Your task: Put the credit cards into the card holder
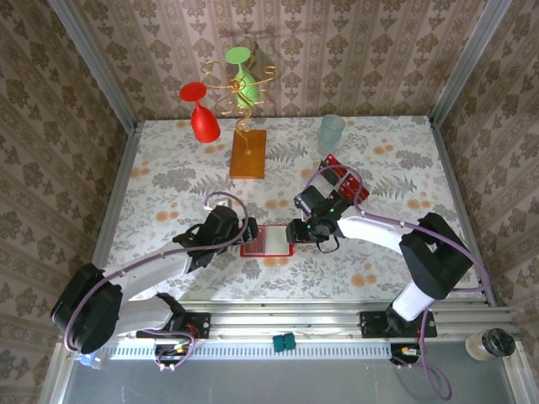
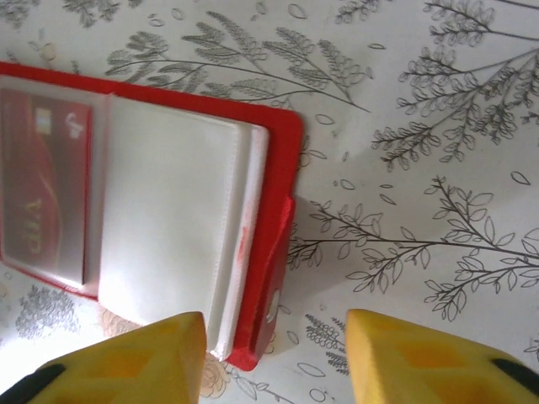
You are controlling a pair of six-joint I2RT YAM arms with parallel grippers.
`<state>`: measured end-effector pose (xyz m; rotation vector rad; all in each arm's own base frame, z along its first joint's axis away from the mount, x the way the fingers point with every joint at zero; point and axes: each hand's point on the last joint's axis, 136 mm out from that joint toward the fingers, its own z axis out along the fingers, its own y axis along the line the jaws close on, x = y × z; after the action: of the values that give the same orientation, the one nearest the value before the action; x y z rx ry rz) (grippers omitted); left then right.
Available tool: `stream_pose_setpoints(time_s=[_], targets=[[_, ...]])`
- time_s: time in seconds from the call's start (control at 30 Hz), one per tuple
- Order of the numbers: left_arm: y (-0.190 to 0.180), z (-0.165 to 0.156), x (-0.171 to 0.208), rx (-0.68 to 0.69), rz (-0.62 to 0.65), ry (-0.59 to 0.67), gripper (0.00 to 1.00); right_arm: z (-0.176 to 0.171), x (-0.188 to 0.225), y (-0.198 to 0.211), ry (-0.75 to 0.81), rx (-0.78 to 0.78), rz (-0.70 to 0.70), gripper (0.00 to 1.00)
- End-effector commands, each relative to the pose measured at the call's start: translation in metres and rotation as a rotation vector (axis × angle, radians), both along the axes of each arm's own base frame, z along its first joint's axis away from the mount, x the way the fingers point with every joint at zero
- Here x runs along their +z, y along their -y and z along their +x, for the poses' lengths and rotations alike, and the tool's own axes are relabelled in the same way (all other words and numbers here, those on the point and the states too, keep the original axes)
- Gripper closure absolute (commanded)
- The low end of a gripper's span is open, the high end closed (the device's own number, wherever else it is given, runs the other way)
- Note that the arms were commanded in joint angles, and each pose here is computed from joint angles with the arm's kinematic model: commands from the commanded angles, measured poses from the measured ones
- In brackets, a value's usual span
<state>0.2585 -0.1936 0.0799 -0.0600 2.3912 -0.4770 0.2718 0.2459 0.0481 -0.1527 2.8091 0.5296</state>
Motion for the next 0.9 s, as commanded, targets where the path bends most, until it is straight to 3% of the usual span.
stream_pose_setpoints(time_s=[0.0, 0.2, 0.27, 0.87], targets=[[0.013, -0.003, -0.005, -0.054, -0.036, 0.002, 0.00, 0.006, -0.012, 0.009, 0.007, -0.010, -0.029, 0.64], [0.021, -0.004, -0.019, -0.065, -0.042, -0.032, 0.00, 0.008, -0.017, 0.017, -0.007, -0.021, -0.017, 0.95], [0.025, -0.004, -0.023, -0.072, -0.044, -0.040, 0.00, 0.007, -0.016, 0.021, -0.007, -0.027, -0.014, 1.00], [0.066, 0.003, -0.034, -0.144, -0.067, -0.050, 0.00, 0.002, -0.022, 0.027, -0.030, -0.042, 0.023, 1.00]])
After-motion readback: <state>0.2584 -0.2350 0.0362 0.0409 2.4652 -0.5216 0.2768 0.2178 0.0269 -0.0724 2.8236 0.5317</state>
